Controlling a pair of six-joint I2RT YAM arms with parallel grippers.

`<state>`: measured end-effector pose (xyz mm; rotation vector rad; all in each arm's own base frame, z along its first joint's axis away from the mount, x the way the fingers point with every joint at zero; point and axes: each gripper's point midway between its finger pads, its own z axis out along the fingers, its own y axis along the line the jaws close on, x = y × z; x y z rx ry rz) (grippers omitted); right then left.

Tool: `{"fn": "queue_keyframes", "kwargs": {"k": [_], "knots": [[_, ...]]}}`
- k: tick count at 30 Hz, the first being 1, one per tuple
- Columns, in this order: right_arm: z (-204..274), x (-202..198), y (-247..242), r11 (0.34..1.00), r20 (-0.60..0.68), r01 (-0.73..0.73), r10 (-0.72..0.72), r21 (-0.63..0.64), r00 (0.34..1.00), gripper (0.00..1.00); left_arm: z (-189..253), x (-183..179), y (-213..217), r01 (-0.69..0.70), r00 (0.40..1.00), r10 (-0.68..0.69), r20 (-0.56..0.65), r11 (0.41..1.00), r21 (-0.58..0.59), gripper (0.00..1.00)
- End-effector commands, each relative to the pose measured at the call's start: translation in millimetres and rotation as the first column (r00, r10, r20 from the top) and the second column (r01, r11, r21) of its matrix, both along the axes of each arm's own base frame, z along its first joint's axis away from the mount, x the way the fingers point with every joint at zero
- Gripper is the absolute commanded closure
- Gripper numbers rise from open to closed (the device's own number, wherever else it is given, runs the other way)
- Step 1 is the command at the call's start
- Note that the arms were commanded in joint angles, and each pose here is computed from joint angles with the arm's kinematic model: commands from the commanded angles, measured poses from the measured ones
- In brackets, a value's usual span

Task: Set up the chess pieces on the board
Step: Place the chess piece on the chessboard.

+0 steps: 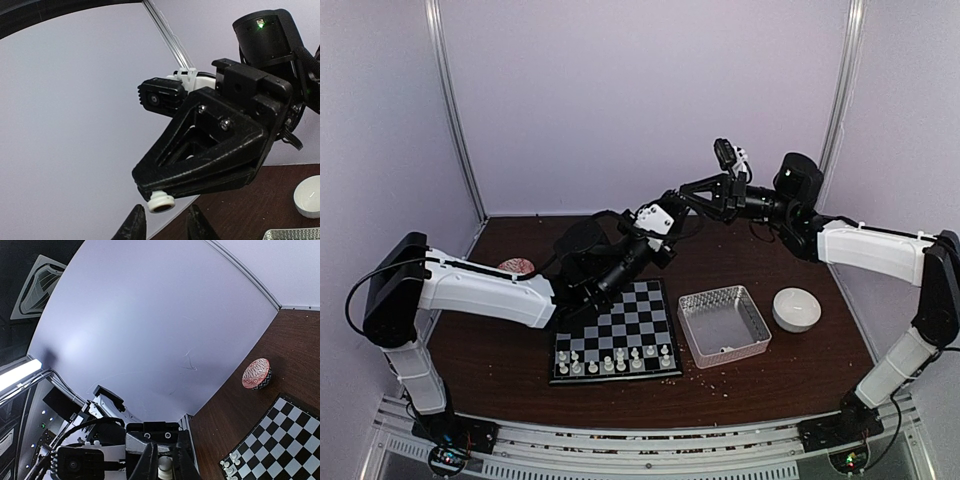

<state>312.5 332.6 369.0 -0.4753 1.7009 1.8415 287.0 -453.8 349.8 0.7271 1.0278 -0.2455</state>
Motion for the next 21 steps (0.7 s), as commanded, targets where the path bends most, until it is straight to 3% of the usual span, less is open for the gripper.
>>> {"fn": "queue_keyframes", "kwargs": {"k": [1, 8, 21], "knots": [[20, -18, -1, 0.999, 0.091, -0.036, 0.035, 0.014, 0.995, 0.91, 11, 1, -2, 0.009, 1.000, -0.008, 0.008, 1.000, -0.023, 0.73], [5, -12, 0, 0.999, 0.063, -0.019, 0.021, -0.029, 0.998, 0.91, 19, -3, 4, -0.001, 0.999, 0.002, 0.040, 1.000, -0.031, 0.69], [6, -13, 0, 0.999, 0.073, -0.022, 0.024, -0.025, 0.997, 0.91, 17, -5, -1, 0.018, 0.999, -0.018, 0.032, 1.000, 0.004, 0.85]]}}
